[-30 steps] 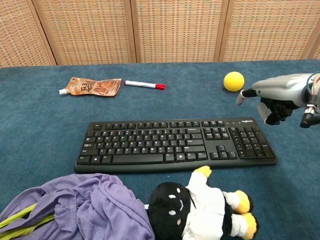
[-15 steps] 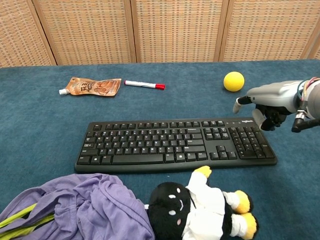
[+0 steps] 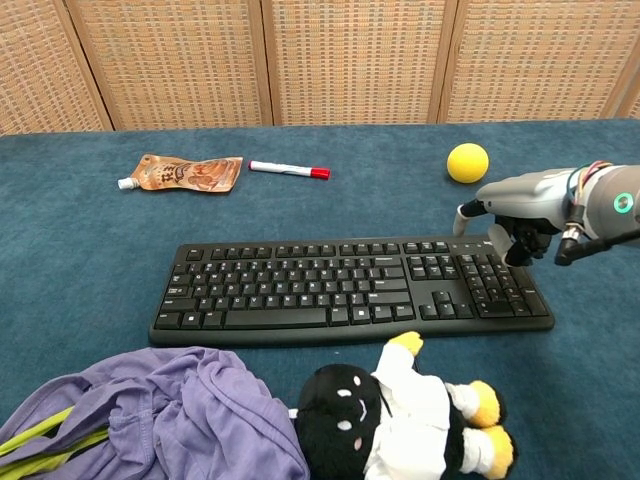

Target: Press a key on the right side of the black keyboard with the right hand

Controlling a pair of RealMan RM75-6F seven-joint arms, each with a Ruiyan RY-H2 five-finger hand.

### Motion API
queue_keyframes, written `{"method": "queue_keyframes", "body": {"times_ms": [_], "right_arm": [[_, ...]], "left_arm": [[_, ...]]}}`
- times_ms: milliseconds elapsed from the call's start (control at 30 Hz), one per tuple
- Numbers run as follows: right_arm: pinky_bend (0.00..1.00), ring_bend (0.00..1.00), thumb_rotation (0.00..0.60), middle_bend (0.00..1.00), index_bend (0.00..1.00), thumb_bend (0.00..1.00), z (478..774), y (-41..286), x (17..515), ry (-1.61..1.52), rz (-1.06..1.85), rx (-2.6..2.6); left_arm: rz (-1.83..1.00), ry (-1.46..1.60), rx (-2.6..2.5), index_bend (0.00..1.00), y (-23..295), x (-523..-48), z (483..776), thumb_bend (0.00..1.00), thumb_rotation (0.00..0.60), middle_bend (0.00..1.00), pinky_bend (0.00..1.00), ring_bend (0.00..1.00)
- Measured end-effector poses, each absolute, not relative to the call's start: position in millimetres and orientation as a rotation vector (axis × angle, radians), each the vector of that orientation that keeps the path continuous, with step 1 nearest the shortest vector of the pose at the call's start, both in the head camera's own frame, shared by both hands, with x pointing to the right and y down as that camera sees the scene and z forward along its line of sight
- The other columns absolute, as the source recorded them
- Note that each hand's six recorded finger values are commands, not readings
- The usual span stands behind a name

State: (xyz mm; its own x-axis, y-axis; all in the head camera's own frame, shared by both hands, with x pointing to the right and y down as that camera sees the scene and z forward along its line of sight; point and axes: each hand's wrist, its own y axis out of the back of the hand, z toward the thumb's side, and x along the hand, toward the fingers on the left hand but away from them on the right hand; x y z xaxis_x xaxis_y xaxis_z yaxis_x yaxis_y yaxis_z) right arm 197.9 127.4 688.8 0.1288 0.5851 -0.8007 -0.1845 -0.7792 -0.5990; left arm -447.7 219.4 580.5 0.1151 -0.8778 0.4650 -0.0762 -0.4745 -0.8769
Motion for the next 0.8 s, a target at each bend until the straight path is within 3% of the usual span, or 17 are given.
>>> {"method": "queue_keyframes", "body": {"times_ms": [800], "right_arm": [[0.5,0.66,0.6,0.75,0.18,0.96,699,125,177,-0.363,1.699,-1.853]], "left_arm": [[-1.439,0.942,-1.698,0.0,219,-449,582,0.04,0.6,0.0,0.0,0.0]]}}
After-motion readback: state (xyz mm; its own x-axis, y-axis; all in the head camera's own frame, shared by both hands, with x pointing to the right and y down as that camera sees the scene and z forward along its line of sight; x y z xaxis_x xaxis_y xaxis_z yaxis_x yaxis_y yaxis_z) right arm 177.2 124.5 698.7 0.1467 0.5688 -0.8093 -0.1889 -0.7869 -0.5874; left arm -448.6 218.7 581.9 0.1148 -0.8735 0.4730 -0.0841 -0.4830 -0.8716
